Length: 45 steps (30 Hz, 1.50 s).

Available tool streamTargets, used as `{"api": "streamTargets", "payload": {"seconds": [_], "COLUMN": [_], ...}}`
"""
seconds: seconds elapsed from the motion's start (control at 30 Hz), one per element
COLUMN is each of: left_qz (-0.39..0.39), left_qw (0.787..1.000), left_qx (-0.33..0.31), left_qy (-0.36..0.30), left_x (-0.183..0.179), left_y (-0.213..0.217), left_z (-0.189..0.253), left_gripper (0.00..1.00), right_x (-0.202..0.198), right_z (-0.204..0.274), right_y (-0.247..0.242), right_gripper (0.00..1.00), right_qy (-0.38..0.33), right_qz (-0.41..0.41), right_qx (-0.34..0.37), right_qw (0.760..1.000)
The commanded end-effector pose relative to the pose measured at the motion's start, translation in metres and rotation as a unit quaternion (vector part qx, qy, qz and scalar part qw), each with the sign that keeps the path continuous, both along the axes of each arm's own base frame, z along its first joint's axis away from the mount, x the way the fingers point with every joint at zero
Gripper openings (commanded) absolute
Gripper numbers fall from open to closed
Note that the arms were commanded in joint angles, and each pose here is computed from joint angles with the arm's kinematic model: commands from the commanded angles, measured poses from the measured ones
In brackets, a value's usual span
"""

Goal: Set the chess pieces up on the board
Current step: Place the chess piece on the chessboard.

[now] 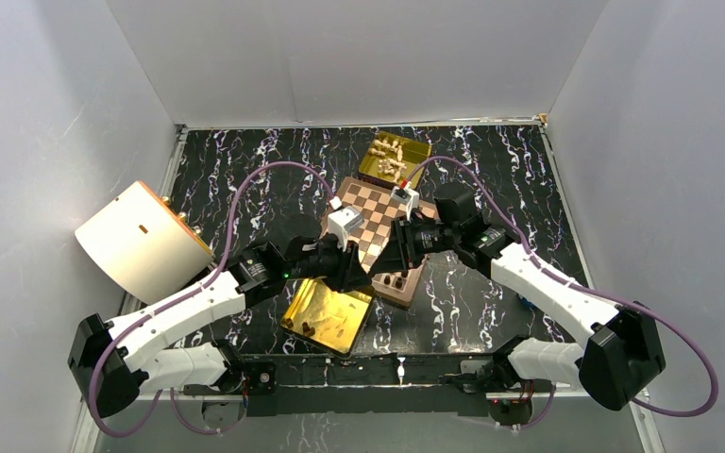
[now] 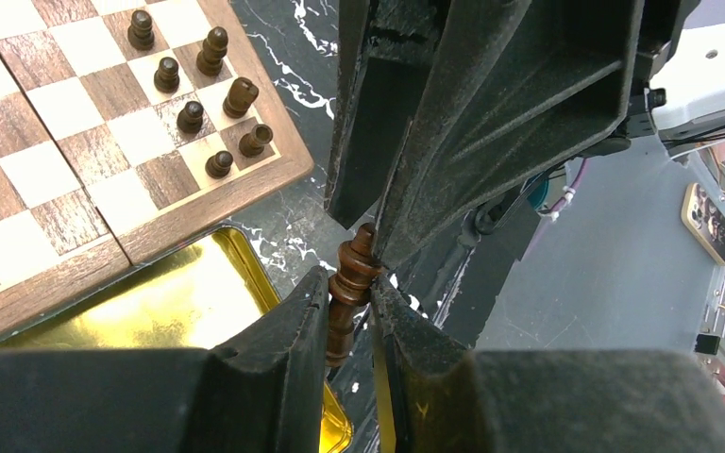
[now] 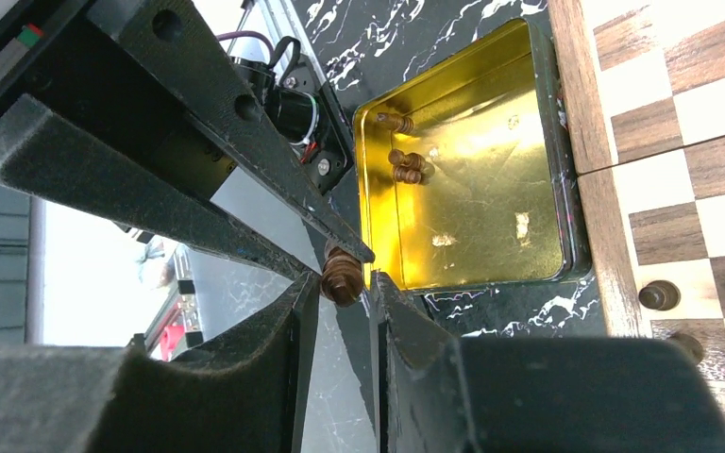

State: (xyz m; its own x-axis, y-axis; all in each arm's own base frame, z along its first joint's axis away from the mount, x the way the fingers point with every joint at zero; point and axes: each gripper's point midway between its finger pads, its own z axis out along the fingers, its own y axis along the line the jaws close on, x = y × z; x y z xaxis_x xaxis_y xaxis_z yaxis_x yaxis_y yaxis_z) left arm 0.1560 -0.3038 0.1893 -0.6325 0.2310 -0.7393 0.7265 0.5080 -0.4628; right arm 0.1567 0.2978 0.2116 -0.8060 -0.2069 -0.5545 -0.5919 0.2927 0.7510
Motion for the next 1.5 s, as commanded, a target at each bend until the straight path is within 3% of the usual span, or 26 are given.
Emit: {"api": "streamTargets", "payload": {"seconds": [0.0,0.17,0.3,0.4,0.53,0.67,1.0,1.2,1.37,1.47], "left_qz": [-0.014,-0.025,-0.022,-0.014,-0.009,-0.018,-0.04,-0.044,-0.042,-0.044], "left_qw": [0.999,0.999,0.999,0.999,0.999,0.999,0.998,0.997,0.997,0.997], "left_qx": [-0.036,-0.047,-0.047,-0.045,-0.042,-0.046,-0.055,-0.057,-0.063,-0.064], "left_qy": [-0.016,-0.01,-0.009,-0.012,-0.013,-0.011,-0.009,0.003,0.004,0.003], "left_x": [-0.004,-0.006,-0.005,-0.002,-0.001,-0.004,-0.01,-0.012,-0.012,-0.012], "left_y": [-0.004,-0.01,-0.011,-0.009,-0.007,-0.009,-0.012,-0.015,-0.016,-0.016], "left_z": [0.019,0.02,0.02,0.019,0.018,0.02,0.028,0.023,0.023,0.024], "left_gripper": [0.14,0.14,0.14,0.15,0.16,0.15,0.15,0.17,0.17,0.17], "right_x": [-0.006,-0.007,-0.007,-0.005,-0.002,-0.004,-0.017,-0.02,-0.014,-0.009], "right_z": [0.007,0.011,0.007,0.005,0.005,0.006,0.012,0.012,0.013,0.015], "right_y": [-0.002,0.0,0.0,-0.001,-0.002,-0.006,-0.009,-0.009,-0.009,-0.01], "right_gripper": [0.35,0.28,0.09,0.0,0.0,0.21,0.28,0.02,0.0,0.21], "right_qy": [-0.039,-0.043,-0.038,-0.038,-0.041,-0.059,-0.083,-0.079,-0.089,-0.09], "right_qz": [0.022,0.03,0.032,0.026,0.011,0.022,0.063,0.067,0.046,0.03], "right_qx": [0.018,0.028,0.022,0.016,0.008,0.005,0.018,0.029,0.025,0.015], "right_qw": [0.999,0.998,0.999,0.999,0.999,0.998,0.994,0.994,0.995,0.995]}}
